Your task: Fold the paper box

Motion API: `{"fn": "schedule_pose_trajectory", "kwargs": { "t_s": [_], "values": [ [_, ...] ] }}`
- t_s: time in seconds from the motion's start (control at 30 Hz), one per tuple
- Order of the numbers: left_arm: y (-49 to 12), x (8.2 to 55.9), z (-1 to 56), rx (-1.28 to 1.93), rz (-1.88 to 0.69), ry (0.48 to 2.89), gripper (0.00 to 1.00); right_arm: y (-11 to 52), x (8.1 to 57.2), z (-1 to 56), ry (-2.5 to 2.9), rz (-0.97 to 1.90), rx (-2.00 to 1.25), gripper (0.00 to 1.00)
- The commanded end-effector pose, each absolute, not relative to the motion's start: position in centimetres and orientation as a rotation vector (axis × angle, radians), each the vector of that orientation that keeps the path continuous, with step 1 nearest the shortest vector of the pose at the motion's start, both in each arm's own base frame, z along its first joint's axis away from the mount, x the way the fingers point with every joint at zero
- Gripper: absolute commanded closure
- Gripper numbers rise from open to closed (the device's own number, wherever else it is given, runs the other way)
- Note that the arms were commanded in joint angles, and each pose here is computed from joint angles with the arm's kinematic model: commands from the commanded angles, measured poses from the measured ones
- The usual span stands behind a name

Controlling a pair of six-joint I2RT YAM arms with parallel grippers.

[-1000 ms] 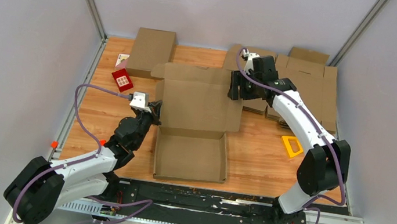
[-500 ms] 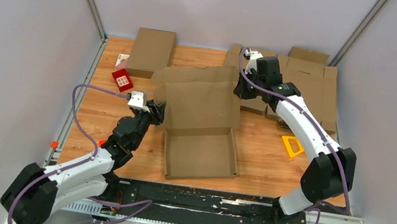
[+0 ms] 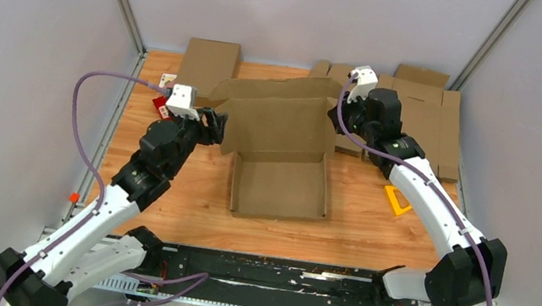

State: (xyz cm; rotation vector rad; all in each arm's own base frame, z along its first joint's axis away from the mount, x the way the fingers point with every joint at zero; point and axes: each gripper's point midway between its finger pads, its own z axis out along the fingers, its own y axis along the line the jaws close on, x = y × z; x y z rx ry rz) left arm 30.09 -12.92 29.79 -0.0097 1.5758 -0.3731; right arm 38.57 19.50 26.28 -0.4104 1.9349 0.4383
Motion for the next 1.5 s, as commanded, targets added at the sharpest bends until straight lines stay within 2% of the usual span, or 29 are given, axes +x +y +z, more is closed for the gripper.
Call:
{"fn": "schedule_pose_trajectory", "kwargs": {
  "t_s": [0.0, 0.3, 0.57, 0.63, 0.7, 0.8, 0.9, 1.1, 1.33, 1.47],
  "values": [
    [-14.0, 30.6, 28.2, 0.081, -0.345, 1.734, 0.28, 19.7, 38.8, 29.9, 1.777, 0.446, -0.414, 1.00],
    [-12.6, 33.8, 27.2, 0.044, -0.287, 1.807, 0.22, 19.9, 38.1, 29.9, 1.738, 0.466, -0.446, 1.00],
    [-13.0, 36.0, 26.6, 0.152, -0.329, 1.839, 0.20, 20.1, 38.3, 29.7, 1.746, 0.471, -0.453, 1.00],
    [-13.4, 36.4, 26.5, 0.175, -0.340, 1.849, 0.25, 20.2, 38.3, 29.6, 1.749, 0.472, -0.455, 1.00],
    [-13.8, 36.7, 26.4, 0.187, -0.359, 1.849, 0.36, 20.2, 38.4, 29.5, 1.749, 0.474, -0.455, 1.00],
    [-14.7, 36.8, 26.6, 0.215, -0.406, 1.826, 0.65, 20.3, 38.4, 29.4, 1.755, 0.483, -0.447, 1.00],
    [-15.1, 36.8, 26.8, 0.227, -0.427, 1.829, 0.99, 20.3, 38.8, 29.2, 1.770, 0.493, -0.396, 1.00],
    [-14.7, 36.9, 28.3, 0.189, -0.419, 1.763, 1.00, 22.0, 39.7, 28.7, 1.796, 0.483, -0.296, 1.00],
    [-13.2, 36.9, 32.9, 0.134, -0.364, 1.580, 1.00, 22.7, 41.9, 31.6, 1.669, 0.339, -0.096, 1.00],
    [-12.6, 36.2, 33.7, 0.094, -0.372, 1.453, 1.00, 23.7, 42.0, 32.0, 1.545, 0.358, -0.044, 1.00]
  ]
}}
